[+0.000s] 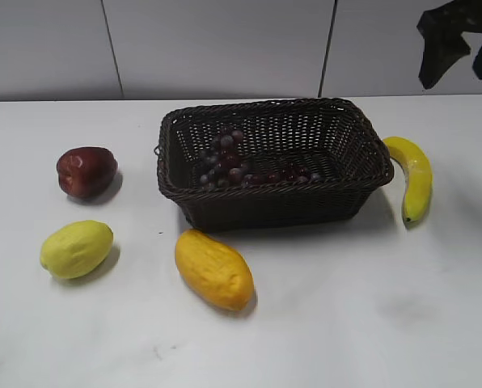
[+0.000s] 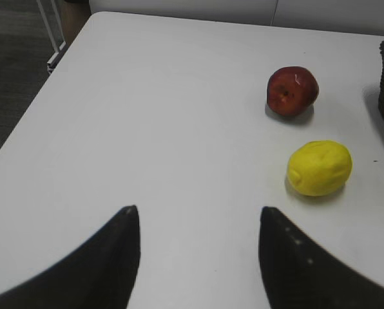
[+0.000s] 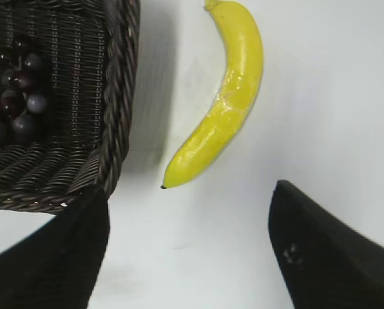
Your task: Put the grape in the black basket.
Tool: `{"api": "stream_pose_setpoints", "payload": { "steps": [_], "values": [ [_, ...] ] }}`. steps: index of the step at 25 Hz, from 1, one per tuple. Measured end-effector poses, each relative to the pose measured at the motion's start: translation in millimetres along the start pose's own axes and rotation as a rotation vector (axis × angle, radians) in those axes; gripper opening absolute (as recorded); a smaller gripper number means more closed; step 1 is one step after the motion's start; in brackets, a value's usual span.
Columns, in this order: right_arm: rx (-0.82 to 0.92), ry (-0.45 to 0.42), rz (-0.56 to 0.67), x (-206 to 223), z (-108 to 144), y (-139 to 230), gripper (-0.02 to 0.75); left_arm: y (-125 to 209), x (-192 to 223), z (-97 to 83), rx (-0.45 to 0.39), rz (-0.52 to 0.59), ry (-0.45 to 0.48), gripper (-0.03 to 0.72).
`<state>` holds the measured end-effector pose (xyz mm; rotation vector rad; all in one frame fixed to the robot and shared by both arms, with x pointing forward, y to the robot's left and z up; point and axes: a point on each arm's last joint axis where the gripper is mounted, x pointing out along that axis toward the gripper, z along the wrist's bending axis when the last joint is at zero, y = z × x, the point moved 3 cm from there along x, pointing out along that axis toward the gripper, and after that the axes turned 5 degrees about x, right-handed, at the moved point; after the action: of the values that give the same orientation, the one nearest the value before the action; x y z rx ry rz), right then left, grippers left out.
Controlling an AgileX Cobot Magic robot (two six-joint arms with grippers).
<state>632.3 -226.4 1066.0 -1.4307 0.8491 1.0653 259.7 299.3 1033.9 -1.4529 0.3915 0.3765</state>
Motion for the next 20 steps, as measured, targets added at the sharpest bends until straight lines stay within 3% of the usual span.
{"api": "stream_pose_setpoints", "payload": {
  "steps": [10, 20],
  "values": [
    [0.038, -0.102, -0.1, -74.9, 9.8, 53.7, 0.575, 0.0, 0.0, 0.0, 0.0, 0.0, 0.0, 0.552],
    [0.045, -0.1, -0.049, -77.2, 6.6, 151.2, 0.575, 0.0, 0.0, 0.0, 0.0, 0.0, 0.0, 0.552]
  ]
}}
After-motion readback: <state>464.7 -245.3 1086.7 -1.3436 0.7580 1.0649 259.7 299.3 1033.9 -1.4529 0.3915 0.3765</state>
